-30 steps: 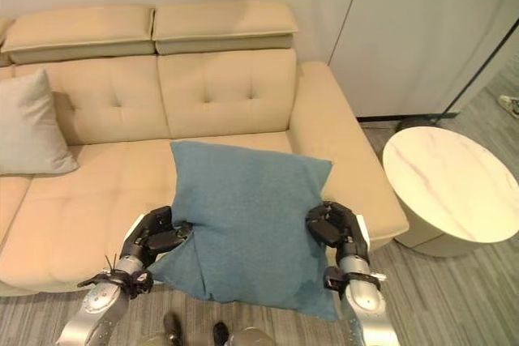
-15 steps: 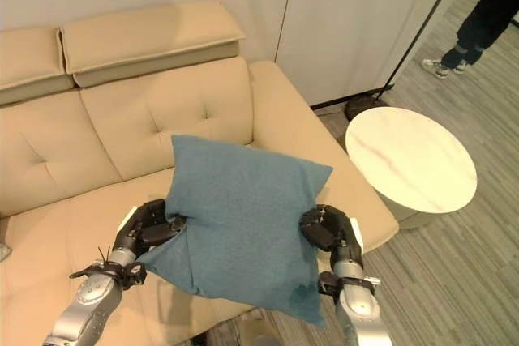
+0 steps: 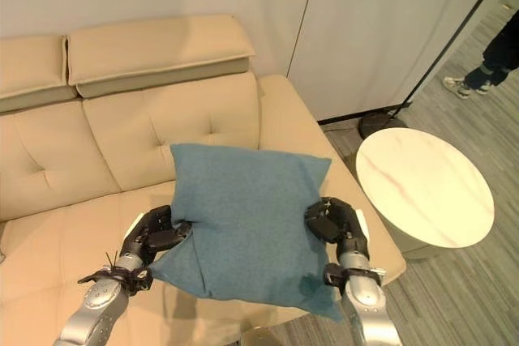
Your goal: Pick up all the scattered cushions and arrange them neatly on the sofa.
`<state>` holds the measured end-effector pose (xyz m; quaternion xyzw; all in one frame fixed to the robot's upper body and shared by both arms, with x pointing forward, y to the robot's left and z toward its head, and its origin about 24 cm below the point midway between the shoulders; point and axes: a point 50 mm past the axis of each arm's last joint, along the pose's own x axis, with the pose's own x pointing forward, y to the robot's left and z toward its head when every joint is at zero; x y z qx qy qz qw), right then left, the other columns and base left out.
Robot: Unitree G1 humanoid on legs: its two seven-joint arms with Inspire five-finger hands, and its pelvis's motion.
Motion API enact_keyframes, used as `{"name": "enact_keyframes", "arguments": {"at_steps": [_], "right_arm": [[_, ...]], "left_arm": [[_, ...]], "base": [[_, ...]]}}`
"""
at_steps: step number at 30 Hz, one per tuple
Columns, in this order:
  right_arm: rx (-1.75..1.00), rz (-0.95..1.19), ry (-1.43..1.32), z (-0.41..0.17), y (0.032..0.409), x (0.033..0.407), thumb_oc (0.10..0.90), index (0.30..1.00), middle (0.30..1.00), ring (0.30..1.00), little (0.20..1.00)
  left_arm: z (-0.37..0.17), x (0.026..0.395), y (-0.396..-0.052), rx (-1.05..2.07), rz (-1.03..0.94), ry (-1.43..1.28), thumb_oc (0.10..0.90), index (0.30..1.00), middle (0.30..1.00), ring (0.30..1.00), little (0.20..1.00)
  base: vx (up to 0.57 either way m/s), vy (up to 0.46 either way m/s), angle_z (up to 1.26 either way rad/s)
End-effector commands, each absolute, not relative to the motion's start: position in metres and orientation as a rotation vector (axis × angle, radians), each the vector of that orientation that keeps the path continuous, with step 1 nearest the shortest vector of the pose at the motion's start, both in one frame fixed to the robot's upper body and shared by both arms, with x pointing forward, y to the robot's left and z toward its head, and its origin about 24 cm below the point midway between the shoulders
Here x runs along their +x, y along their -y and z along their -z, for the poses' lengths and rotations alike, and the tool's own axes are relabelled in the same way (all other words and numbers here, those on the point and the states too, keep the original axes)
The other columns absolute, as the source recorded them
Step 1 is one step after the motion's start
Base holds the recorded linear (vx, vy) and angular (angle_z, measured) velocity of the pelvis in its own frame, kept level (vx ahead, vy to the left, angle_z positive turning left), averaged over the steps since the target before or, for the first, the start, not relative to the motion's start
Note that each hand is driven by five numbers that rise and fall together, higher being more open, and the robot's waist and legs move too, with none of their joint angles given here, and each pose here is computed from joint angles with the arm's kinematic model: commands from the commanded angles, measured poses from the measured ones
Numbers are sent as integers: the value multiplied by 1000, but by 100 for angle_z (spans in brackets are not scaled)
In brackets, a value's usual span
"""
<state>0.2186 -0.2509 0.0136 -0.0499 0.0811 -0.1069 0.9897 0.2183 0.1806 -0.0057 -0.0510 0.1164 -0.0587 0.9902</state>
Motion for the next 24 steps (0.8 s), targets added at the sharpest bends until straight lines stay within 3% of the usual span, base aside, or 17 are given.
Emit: {"name": "enact_keyframes", "arguments": {"at_steps": [1, 15, 23, 24], "right_arm": [[-54, 92, 130, -59, 223, 232, 400, 300, 300, 300, 300], [-117, 94, 185, -71, 222, 239, 400, 300, 300, 300, 300], [-144, 60, 300, -94, 208, 256, 400, 300, 300, 300, 300], [-101, 10, 347, -102, 194, 264, 400, 300, 300, 300, 300]], "left_arm": [[-61, 239, -154, -155, 261, 136, 400, 300, 300, 300, 300], [-68, 238, -174, -46, 162, 178, 400, 300, 300, 300, 300], [-80, 241, -202, 48, 52, 233, 400, 300, 300, 300, 300], [-80, 239, -218, 80, -24, 233, 400, 300, 300, 300, 300]], "base": [[13, 10, 4], [42, -8, 3], [-68, -55, 13], [-47, -32, 22]]}}
